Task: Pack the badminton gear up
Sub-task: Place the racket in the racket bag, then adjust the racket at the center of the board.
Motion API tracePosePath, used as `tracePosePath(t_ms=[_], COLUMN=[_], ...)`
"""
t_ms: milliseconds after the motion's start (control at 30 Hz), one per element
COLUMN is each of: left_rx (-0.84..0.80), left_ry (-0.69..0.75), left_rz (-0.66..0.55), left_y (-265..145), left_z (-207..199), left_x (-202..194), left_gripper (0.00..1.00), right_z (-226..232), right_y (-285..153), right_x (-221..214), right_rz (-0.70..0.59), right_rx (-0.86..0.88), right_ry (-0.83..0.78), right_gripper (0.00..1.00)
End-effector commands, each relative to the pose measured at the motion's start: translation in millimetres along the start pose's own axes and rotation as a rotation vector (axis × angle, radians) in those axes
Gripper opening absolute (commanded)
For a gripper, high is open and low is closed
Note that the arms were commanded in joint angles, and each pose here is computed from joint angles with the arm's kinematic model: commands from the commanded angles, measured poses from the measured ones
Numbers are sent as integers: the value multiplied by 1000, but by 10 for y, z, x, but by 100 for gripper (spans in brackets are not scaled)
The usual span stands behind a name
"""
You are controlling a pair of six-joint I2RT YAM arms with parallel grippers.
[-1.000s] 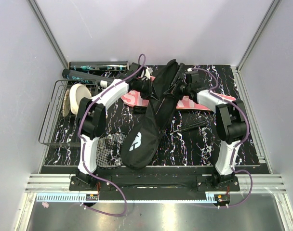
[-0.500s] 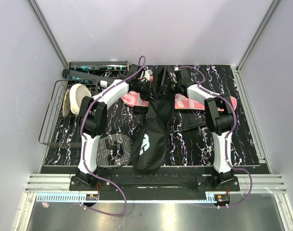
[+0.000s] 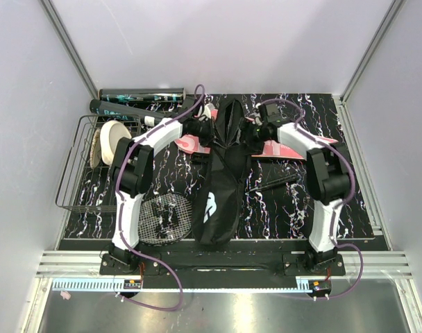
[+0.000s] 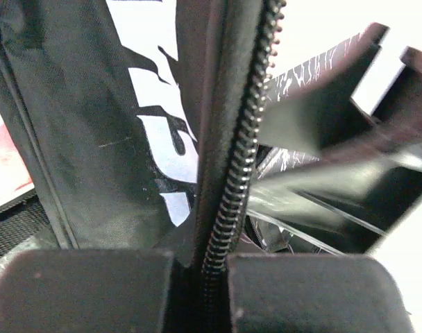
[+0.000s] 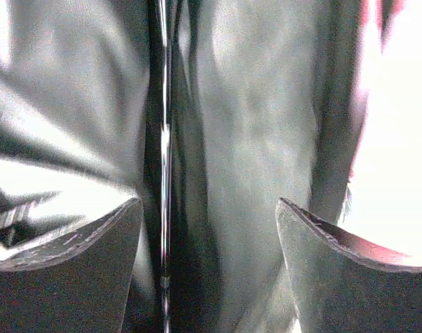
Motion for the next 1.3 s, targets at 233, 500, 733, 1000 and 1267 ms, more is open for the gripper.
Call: tracePosePath(t_ms=[233, 500, 733, 1000, 1267], left_rx=[-82, -99, -107, -111, -109], left_ry=[111, 135, 152, 160, 167], left_rz=[-117, -124, -138, -127, -124], left_y=[-351, -459, -552, -566, -549], left_z=[-324, -442, -532, -544, -564], left_x=[172, 150, 124, 101, 134], left_gripper=[0, 0, 0, 0, 0], right_z=[-126, -344, -401, -507, -636], right_y=[-1428, -1167, -983, -666, -622], right_x=[-650, -1171, -1196, -1160, -1194], right_rz=[-214, -155, -194, -167, -230], right_rx=[49, -123, -385, -526, -603], right_ry=[244, 660, 832, 921, 930], right_gripper=[100, 80, 79, 64, 42])
Point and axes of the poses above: each gripper's point midway between its finger pads, its own y axis out along the fingers, its own z axis along the line the jaws close on, x = y × z, the point moved 9 cm from there along -y, back along the fingers, and after that the axes turned 7 degrees about -y, right-handed, at the moved point
